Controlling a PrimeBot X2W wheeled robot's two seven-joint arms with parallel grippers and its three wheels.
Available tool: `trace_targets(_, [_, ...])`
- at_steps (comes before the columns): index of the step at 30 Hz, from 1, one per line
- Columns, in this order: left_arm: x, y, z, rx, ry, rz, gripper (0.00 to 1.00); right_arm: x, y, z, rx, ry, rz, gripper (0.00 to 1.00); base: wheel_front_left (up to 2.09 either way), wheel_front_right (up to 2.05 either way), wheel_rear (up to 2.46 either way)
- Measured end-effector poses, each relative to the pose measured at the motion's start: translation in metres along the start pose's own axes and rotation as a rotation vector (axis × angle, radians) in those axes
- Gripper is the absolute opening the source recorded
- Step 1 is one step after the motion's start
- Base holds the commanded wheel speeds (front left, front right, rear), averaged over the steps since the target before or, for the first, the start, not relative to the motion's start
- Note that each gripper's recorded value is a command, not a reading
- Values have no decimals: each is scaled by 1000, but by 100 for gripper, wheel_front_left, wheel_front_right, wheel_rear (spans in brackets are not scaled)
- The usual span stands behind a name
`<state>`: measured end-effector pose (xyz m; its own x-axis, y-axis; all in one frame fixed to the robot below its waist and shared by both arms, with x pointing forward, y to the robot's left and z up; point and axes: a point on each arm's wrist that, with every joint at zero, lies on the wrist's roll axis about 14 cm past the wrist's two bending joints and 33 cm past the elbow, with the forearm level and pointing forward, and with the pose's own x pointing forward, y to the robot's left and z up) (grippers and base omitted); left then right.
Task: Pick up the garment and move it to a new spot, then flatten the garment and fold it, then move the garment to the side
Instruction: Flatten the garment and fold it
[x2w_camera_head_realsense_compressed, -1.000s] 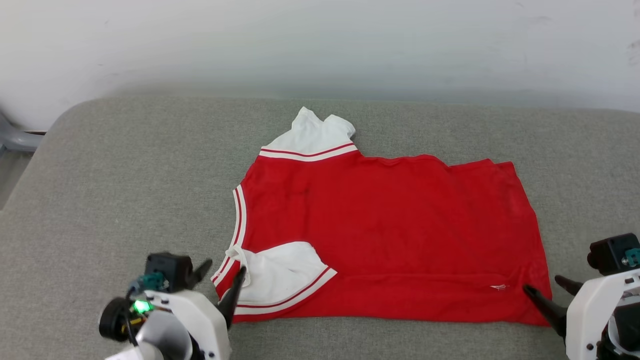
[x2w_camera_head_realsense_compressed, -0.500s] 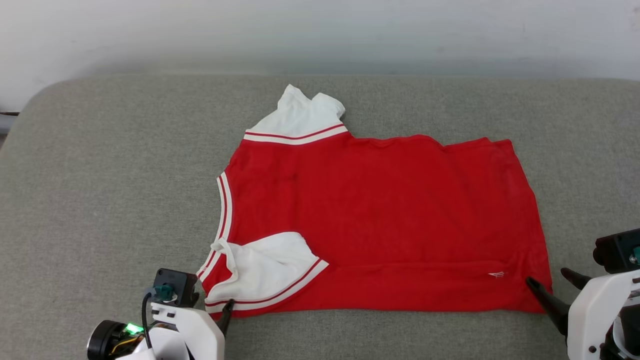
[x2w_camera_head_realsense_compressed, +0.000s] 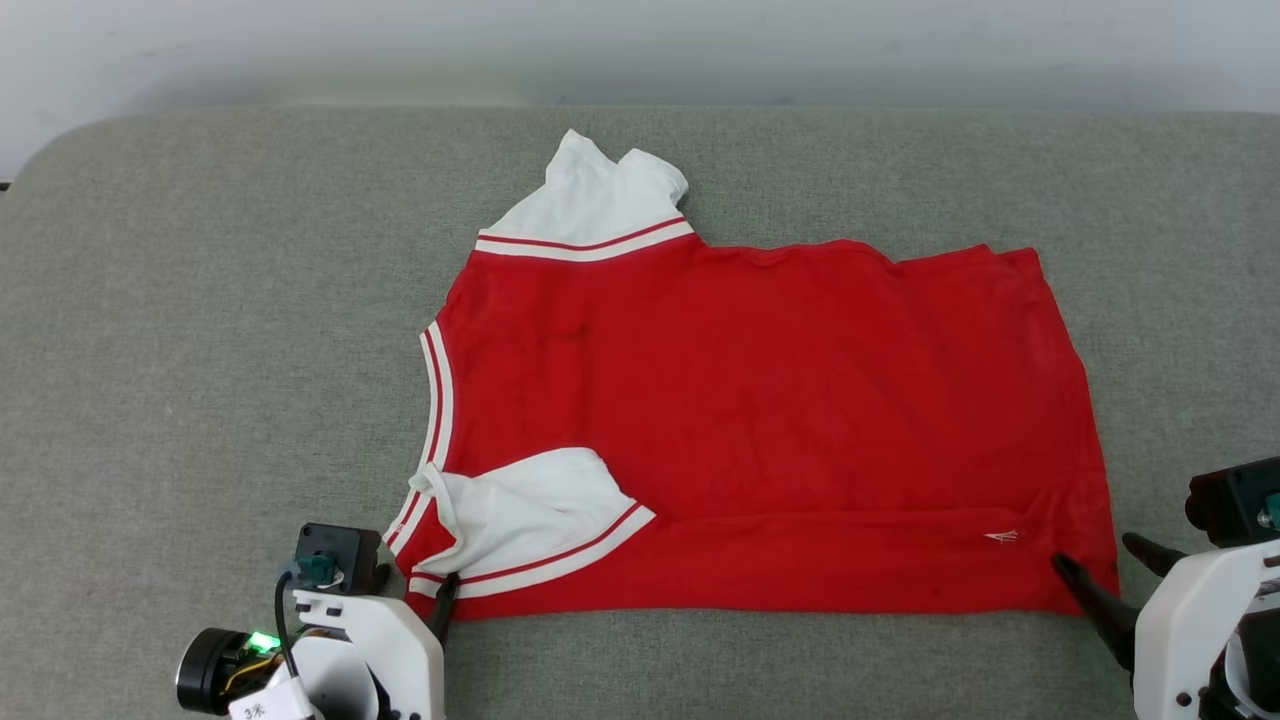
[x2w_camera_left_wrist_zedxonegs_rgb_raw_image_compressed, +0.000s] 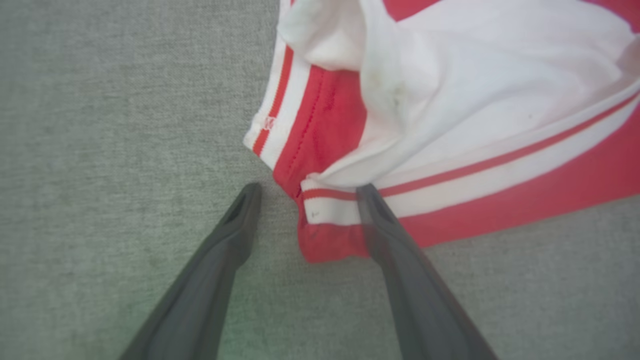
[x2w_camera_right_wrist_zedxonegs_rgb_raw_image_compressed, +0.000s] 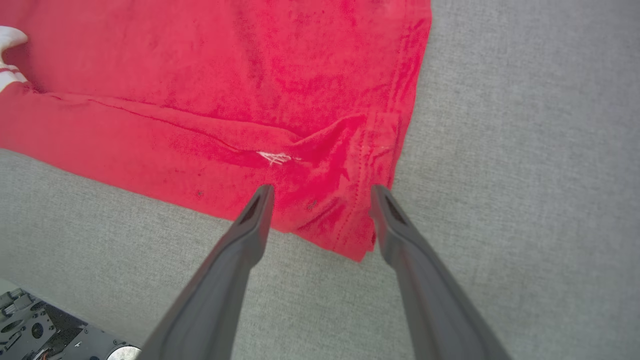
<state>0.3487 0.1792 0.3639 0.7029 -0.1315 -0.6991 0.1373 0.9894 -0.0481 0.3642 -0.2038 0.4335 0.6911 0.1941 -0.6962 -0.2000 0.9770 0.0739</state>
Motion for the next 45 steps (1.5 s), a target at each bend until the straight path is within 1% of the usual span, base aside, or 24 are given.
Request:
trace_targets(1, [1,-2,-2,-5,10,-9,25,1,0,-1,-1,3,1,100,0,0,0])
trace_targets(2, [2,-2,-3,-6,19,-14,0,2,0,-2,-3,8,1,100,0,0,0])
trace_targets(7, [1,-17,-4,-41,20,-81,0,1,-6,-3,-37,11,-33,100,0,0,0])
trace_targets(11, [-6,-16,-1,-45,-21,-79,0,-3,-11,-11,-59,32,-61,100,0,0,0])
trace_targets(17, [-22,-14,16,-56,-115,-68,0,-3,-16,-16,-58,38,-91,100,0,0,0])
trace_targets(20, [-29,-16,28,-68,-160,-76,0,2,-17,-23,-57,62,-97,100,0,0,0])
trace_targets(26, [-35,-18,38,-58,-191,-86,0,18,-20,-31,-44,107,-112,100,0,0,0])
trace_targets(30, [-33,-19,38,-57,-186,-90,0,30,-20,-45,-30,167,-111,100,0,0,0])
trace_targets(36, [-30,-15,33,-60,-163,-79,0,47,-14,-54,-14,204,-86,100,0,0,0])
trace_targets(37, [-29,-15,32,-60,-158,-77,0,49,-13,-56,-11,213,-79,55,0,0,0])
trace_targets(38, [-29,-14,30,-60,-153,-76,0,50,-11,-58,-9,222,-73,31,0,0,0])
trace_targets(39, [-29,-14,30,-60,-151,-75,0,52,-10,-60,-6,228,-67,0,0,0,0])
trace_targets(45, [-31,-9,28,-68,-153,-61,0,54,-7,-60,26,209,-51,0,0,0,0])
